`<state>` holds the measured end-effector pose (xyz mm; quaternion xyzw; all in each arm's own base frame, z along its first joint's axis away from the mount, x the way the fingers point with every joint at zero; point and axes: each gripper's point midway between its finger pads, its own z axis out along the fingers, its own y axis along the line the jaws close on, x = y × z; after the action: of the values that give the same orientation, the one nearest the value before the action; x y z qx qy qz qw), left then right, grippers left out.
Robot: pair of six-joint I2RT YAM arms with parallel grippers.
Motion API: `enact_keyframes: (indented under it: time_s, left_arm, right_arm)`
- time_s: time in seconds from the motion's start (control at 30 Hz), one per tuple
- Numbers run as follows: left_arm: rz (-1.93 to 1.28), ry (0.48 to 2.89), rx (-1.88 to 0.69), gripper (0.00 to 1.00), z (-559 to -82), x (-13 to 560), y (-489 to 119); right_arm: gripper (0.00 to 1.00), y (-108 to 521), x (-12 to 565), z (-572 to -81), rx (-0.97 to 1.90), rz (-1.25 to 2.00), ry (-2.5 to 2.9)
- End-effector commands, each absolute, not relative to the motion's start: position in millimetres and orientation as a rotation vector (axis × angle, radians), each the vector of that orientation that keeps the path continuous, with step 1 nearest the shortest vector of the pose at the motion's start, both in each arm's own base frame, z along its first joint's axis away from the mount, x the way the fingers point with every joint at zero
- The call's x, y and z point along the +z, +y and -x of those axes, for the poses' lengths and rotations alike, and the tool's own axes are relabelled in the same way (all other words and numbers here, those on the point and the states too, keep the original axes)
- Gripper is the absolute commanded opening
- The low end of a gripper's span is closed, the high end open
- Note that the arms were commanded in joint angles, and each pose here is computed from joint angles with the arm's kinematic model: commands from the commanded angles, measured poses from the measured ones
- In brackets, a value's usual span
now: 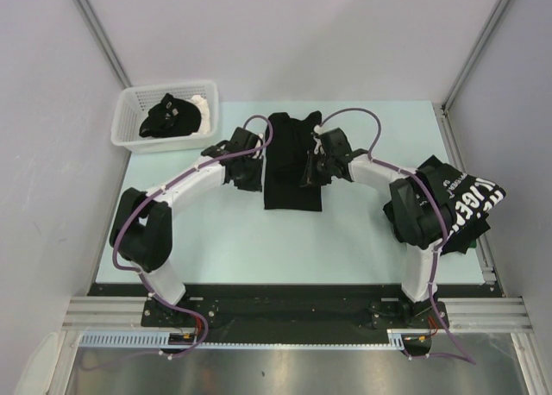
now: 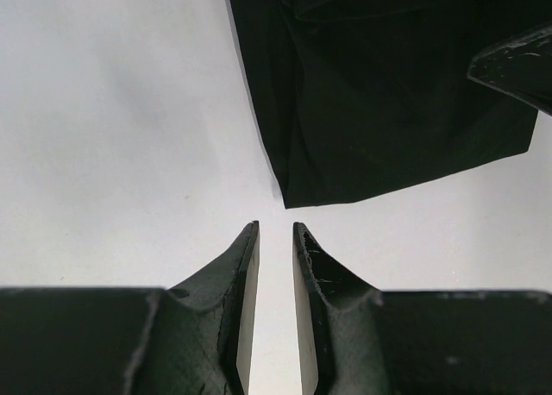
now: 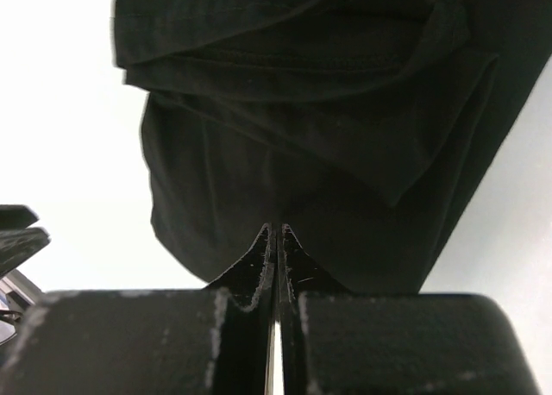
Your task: Fold and stack the t-shirts
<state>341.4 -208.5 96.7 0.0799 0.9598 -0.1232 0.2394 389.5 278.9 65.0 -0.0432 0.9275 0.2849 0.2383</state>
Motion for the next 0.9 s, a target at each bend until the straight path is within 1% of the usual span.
enact_keyframes:
  time_s: [0.0, 0.4, 0.67, 0.87]
  left_arm:
    - [-0.193, 2.586, -0.364, 0.26, -340.4, 109.9, -211.0]
    - [-0.18, 2.605, -0.354, 0.26, -333.4, 106.8, -207.3]
    - [-0.192, 2.621, -0.342, 0.25, -326.9, 103.4, -206.8]
    - [-0.21, 2.633, -0.319, 0.25, -322.8, 101.6, -205.0]
  right_arm:
    - [0.0, 286.7, 56.7, -395.1, 0.836, 0.117, 2.523]
    - [0.0, 287.9, 66.2, -429.1, 0.897, 0.111, 2.393]
    - [0.0, 281.6, 62.5, -446.9, 0.891, 0.086, 2.375]
    - [0.0, 286.1, 62.6, -470.7, 0.878, 0.114, 2.304]
